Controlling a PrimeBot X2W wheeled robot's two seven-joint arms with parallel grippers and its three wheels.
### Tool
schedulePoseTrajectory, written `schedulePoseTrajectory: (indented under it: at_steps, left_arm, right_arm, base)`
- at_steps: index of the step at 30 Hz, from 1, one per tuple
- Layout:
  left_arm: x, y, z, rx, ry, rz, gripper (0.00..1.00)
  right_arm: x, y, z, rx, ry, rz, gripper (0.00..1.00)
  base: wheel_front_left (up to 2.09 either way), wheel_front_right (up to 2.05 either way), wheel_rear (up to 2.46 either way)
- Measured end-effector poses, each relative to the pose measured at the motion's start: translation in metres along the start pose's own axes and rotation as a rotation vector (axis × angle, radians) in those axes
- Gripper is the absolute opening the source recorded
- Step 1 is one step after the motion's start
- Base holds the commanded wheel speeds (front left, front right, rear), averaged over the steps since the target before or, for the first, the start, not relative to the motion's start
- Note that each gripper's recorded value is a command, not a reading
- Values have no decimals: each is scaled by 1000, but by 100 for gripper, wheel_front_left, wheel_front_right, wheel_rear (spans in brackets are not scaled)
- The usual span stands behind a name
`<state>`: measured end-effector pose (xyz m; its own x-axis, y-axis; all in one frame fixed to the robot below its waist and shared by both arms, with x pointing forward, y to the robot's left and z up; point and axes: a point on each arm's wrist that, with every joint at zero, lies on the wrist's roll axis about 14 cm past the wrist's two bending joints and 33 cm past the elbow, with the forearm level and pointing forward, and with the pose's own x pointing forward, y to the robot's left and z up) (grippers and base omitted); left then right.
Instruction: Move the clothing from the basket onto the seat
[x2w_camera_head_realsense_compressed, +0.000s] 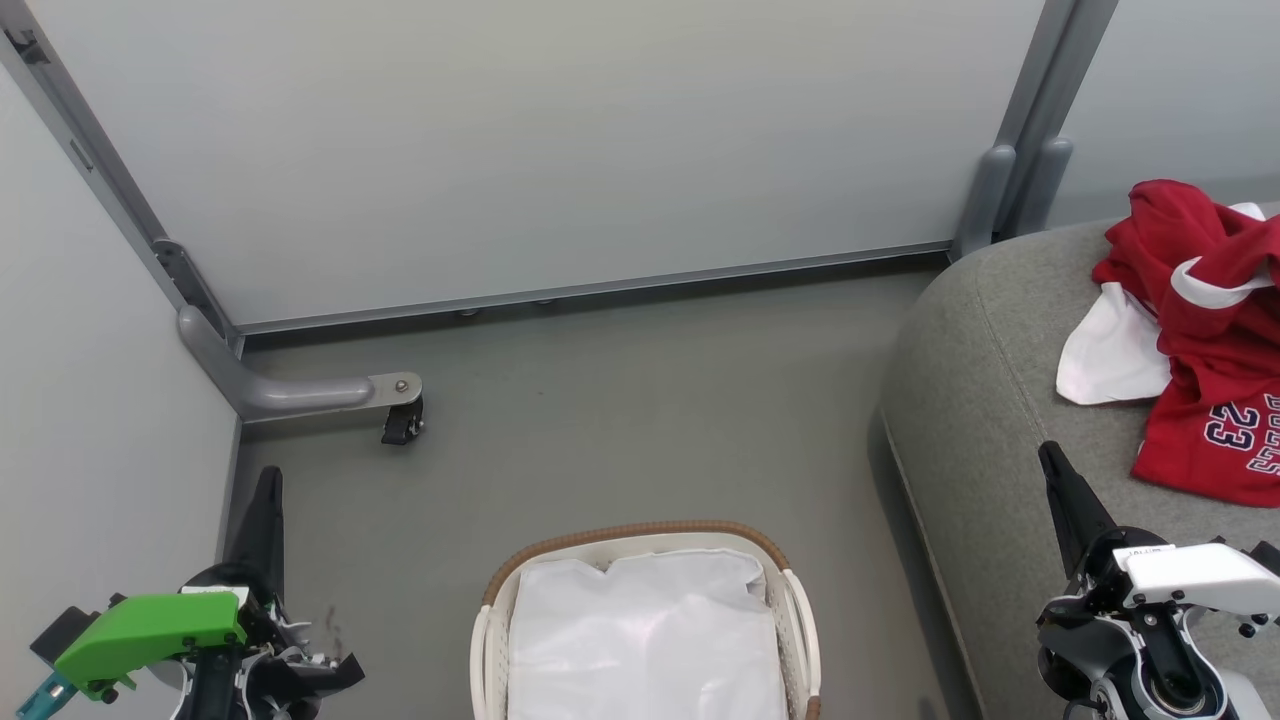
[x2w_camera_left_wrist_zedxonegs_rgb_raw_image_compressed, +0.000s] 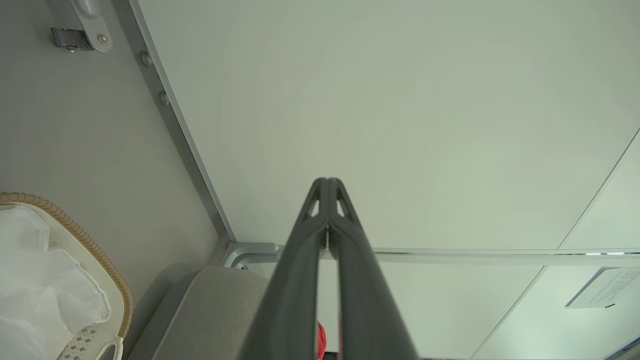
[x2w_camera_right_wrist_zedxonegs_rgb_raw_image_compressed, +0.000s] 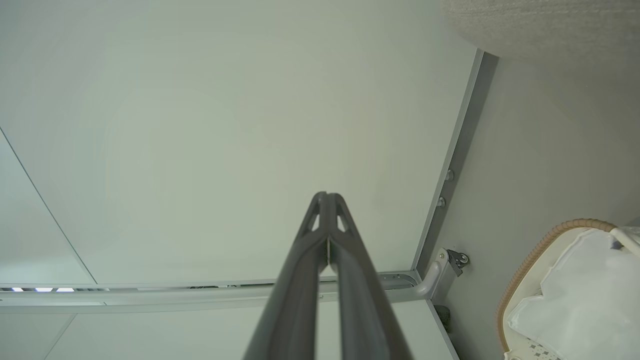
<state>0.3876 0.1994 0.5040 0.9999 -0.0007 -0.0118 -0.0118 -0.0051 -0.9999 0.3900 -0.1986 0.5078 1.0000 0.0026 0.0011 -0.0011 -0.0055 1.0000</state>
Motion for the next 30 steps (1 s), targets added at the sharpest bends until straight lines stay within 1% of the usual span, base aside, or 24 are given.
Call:
schedulePoseTrajectory:
  at_steps: [30]
  left_arm:
    - [0, 0, 0, 0, -1, 0, 0]
  right_arm:
    - [0, 0, 0, 0, 0, 0, 0]
  base:
    - [0, 0, 0]
